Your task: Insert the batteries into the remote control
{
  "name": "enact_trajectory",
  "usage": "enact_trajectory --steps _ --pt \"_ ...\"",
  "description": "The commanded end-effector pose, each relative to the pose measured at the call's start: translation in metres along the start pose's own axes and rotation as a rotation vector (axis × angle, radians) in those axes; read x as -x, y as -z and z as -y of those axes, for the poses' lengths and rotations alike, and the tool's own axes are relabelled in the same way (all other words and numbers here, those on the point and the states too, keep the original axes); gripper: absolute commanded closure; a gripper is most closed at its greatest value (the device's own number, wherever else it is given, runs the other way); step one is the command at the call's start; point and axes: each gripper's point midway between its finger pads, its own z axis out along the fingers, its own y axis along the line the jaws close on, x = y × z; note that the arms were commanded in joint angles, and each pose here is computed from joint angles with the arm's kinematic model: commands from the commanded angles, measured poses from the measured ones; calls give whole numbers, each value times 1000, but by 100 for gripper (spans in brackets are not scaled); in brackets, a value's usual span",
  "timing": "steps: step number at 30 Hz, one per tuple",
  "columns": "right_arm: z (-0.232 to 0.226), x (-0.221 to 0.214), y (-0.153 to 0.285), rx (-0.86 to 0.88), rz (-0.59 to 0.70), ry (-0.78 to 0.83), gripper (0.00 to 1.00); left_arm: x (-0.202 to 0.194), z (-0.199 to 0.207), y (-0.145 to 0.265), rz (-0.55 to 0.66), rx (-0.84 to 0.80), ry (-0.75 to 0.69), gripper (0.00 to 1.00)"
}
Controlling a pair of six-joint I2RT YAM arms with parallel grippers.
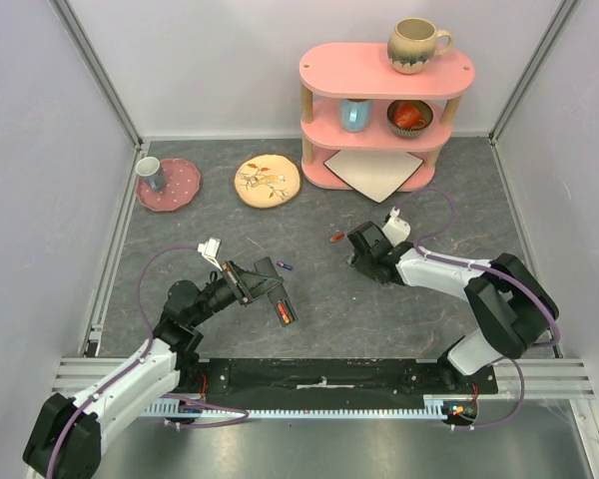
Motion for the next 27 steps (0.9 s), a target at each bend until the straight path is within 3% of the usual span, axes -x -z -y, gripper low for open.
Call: enact_trajectory --steps 1,8,22,27 --pt "1 2 -1 -29 4 24 33 8 7 0 37 -36 -33 98" --pt "-5 12 4 -19 24 60 32 7 5 0 38 -33 -27 98" --pt "-27 12 3 -73 53 362 28 5 3 0 32 -39 -16 98" --pt "-19 20 4 -119 91 380 28 4 2 2 35 -34 -17 98"
